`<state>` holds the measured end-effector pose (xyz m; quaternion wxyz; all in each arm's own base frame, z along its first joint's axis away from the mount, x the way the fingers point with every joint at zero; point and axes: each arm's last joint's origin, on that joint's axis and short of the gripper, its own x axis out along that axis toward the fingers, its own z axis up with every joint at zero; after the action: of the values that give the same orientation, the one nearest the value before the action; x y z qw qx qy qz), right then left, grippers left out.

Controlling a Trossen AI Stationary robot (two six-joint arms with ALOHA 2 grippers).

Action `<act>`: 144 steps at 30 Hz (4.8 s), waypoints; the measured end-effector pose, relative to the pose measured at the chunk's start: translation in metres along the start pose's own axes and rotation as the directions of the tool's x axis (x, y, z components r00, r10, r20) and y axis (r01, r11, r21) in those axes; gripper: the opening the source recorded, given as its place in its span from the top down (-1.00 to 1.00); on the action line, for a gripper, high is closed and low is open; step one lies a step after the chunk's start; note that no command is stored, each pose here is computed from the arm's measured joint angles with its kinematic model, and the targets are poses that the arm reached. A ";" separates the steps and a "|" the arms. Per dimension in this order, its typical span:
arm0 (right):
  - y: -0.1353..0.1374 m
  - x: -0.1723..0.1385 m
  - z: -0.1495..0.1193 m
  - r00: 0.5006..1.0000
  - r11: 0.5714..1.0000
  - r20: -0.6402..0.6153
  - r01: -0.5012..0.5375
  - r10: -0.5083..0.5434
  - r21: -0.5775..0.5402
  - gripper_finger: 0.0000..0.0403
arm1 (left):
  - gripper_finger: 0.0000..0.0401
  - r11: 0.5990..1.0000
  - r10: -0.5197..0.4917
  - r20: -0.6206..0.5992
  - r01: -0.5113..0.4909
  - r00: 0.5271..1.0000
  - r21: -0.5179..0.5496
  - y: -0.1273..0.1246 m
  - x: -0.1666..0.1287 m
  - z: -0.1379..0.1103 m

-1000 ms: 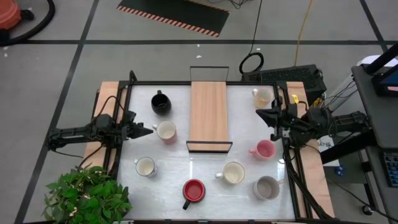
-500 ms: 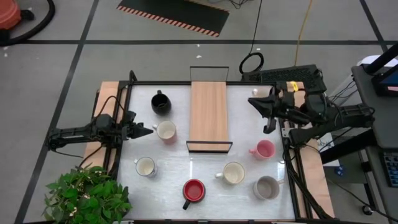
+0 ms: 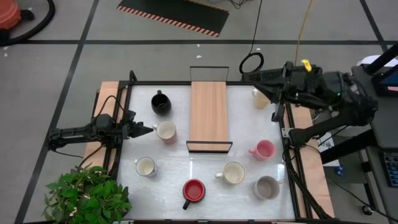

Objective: Place coffee mugs
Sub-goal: Put the yellow pattern mug on the shelf

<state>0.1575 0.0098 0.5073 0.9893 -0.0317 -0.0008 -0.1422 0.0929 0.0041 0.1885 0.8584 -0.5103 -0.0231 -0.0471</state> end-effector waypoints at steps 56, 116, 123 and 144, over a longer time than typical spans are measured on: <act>-0.129 0.111 -0.094 0.325 0.540 -0.944 0.803 -0.047 0.250 1.00 | 0.99 0.955 -0.258 0.180 0.222 0.949 0.195 -0.026 -0.005 0.015; -0.160 0.102 -0.098 0.303 0.555 -0.950 0.805 -0.078 0.211 0.78 | 0.99 0.915 -0.283 0.338 0.147 0.898 0.376 -0.037 -0.010 0.025; -0.160 0.102 -0.098 0.302 0.559 -0.950 0.802 -0.078 0.209 0.78 | 0.99 0.874 -0.259 0.342 0.068 0.903 0.481 -0.067 -0.008 0.042; -0.163 0.101 -0.099 0.289 0.642 -0.952 0.750 -0.105 0.157 0.64 | 0.99 0.632 -0.131 0.388 -0.225 0.912 0.741 -0.153 0.059 0.108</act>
<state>0.2078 -0.1808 0.4202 0.7021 0.3569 0.4624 -0.4073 0.1365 0.0231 0.3796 0.9696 -0.0918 -0.2051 0.0973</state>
